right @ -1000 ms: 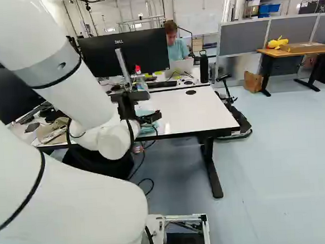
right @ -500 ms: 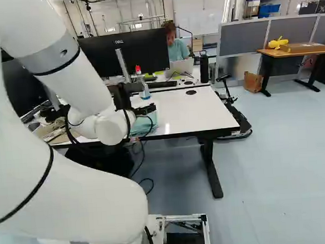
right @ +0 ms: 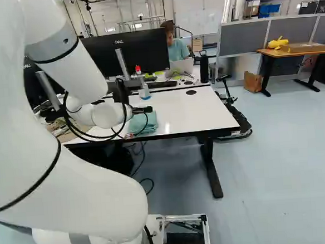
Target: Clean the table with the green towel
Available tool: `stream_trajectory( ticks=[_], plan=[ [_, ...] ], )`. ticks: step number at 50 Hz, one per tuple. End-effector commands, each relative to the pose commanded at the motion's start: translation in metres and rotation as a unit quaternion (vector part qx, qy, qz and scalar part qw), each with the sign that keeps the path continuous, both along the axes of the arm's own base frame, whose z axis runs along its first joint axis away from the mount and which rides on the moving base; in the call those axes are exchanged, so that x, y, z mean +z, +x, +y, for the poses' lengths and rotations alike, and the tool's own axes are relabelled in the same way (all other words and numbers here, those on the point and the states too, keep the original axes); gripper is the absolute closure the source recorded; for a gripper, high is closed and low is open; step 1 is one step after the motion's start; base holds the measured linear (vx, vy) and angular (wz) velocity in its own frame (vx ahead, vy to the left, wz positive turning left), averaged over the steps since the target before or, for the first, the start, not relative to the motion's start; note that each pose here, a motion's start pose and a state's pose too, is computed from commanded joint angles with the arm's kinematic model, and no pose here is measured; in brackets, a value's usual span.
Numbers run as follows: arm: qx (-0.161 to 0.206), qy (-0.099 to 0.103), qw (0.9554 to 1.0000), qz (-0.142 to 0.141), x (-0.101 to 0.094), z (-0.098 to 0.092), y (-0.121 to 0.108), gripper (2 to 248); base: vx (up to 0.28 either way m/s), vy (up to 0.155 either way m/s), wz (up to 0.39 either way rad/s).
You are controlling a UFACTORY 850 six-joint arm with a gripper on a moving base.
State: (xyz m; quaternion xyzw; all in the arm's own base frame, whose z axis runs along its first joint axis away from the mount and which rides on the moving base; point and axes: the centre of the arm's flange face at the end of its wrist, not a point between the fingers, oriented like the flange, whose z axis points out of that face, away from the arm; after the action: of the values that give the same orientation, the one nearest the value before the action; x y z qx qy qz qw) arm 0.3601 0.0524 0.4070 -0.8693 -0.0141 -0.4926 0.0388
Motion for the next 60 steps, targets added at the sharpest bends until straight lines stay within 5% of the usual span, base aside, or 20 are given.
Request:
stream_trajectory(
  ticks=[17,32,43,60],
  plan=[
    [-0.006,0.012,0.9974,0.071,0.006,0.012,0.021,3,0.000,0.000,0.000],
    [-0.014,0.025,0.9902,0.137,0.009,0.019,0.039,3,0.000,0.000,0.000],
    [-0.017,0.025,0.9902,0.136,0.010,0.021,0.060,3,0.000,0.000,0.000],
    [-0.017,0.025,0.9902,0.136,0.010,0.021,0.061,3,0.000,0.000,0.000]
  ],
)
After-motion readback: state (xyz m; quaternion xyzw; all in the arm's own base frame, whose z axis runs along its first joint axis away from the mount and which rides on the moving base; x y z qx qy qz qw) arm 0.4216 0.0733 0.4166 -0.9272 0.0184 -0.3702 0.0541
